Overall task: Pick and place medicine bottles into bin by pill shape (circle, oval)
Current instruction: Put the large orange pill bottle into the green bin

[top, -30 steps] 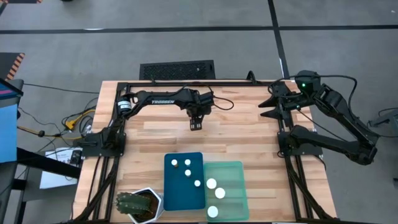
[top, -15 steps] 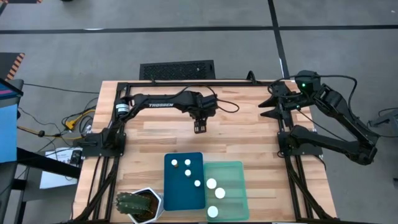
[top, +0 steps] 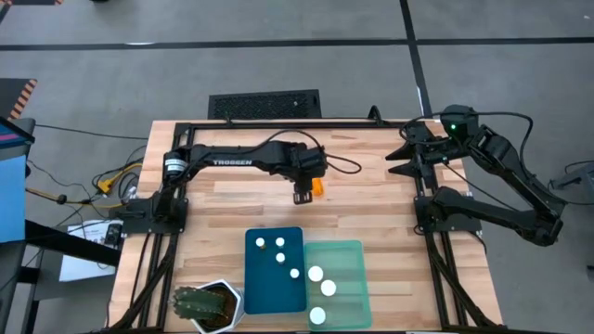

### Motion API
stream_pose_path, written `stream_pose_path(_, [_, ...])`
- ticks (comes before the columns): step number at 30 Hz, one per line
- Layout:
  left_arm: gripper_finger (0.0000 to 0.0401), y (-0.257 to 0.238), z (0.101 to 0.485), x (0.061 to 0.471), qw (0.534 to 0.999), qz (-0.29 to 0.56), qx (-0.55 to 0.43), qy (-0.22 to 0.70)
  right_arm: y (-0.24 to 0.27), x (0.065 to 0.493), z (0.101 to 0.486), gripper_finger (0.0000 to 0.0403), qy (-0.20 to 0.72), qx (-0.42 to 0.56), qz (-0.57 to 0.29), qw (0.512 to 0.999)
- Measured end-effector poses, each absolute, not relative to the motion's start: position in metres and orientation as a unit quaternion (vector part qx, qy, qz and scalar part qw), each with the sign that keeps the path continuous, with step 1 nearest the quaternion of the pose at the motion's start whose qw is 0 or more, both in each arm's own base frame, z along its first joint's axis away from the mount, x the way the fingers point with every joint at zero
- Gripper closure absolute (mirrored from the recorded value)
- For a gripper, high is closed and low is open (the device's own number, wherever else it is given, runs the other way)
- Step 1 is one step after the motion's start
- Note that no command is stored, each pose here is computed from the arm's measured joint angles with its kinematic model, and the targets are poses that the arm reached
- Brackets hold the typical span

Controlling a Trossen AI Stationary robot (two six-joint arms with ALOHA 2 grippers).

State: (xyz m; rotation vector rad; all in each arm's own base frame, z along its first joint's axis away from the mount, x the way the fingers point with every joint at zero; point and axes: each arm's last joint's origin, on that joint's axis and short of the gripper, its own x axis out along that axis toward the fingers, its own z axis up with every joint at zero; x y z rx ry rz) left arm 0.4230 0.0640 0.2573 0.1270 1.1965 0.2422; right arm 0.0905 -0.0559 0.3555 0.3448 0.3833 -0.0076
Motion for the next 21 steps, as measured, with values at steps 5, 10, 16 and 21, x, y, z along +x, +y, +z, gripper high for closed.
stream_pose_path(5, [0.0194,0.071,0.262,0.432,0.854,0.098,0.030,0.511,-0.056,0.090,0.356,0.0163,0.190,0.172,-0.004,0.967])
stream_pose_path(10, [0.0123,0.085,0.263,0.432,0.859,0.120,-0.012,0.497,-0.064,0.089,0.352,0.0163,0.205,0.216,-0.162,0.941])
stream_pose_path(16, [0.0116,0.087,0.298,0.416,0.883,0.085,-0.111,0.449,-0.093,0.125,0.324,0.0163,0.258,0.313,-0.284,0.869])
stream_pose_path(21, [0.0132,0.070,0.360,0.383,0.913,0.098,-0.119,0.377,-0.097,0.182,0.293,0.0163,0.302,0.335,-0.241,0.859])
